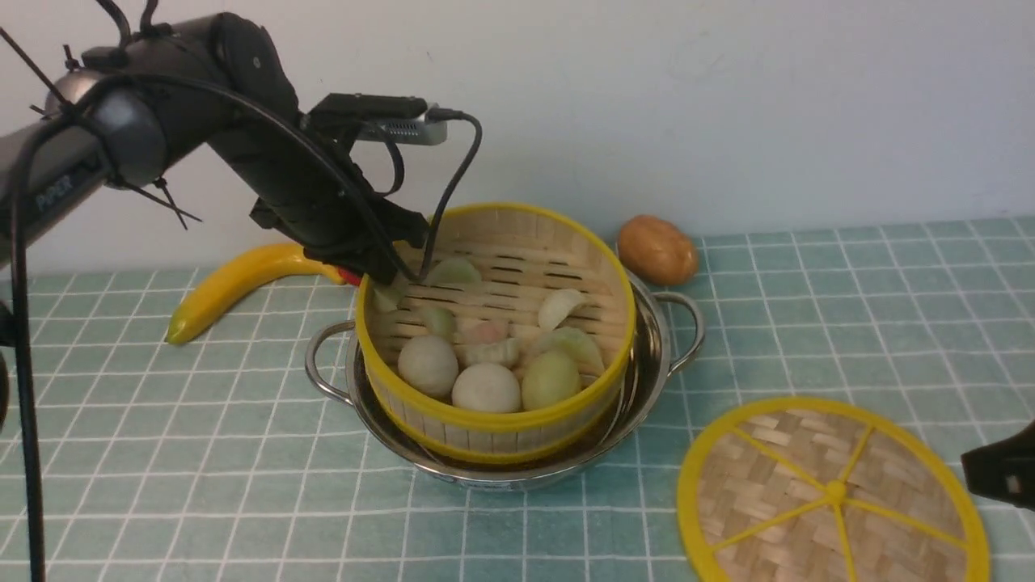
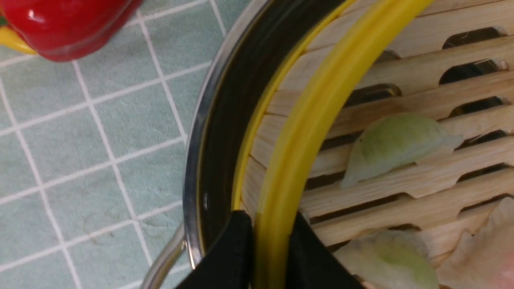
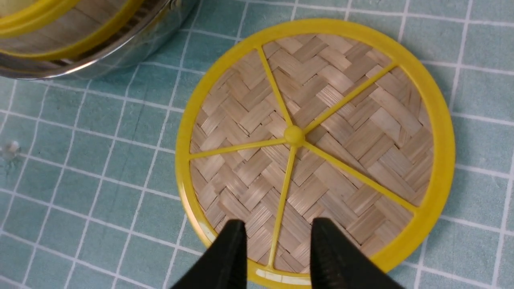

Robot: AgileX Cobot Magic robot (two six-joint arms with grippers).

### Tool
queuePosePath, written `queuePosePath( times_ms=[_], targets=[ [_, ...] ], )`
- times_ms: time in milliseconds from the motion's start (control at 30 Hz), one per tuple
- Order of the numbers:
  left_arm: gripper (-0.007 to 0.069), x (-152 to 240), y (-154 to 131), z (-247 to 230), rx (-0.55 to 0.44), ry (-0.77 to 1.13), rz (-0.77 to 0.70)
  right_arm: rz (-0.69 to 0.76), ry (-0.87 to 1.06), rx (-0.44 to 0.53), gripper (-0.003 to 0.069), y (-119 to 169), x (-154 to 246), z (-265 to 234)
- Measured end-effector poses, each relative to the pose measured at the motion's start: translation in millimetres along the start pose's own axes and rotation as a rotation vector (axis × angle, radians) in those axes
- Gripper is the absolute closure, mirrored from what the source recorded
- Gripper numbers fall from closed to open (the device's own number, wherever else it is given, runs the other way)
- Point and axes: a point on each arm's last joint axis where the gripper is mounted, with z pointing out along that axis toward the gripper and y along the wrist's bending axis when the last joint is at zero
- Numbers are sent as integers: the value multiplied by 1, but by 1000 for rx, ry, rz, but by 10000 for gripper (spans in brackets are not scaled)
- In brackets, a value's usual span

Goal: Place the steamer in the pot on the blue tablecloth, and put the lid on the steamer.
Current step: 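Place the bamboo steamer basket with dumplings into the steel pot with the left gripper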

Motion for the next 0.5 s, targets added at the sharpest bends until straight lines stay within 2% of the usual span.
queuePosePath(
  times_ms=[500],
  targets=[
    [552, 0, 8, 54, 17, 22, -33, 1, 0, -1, 417, 0, 0, 0]
  ],
)
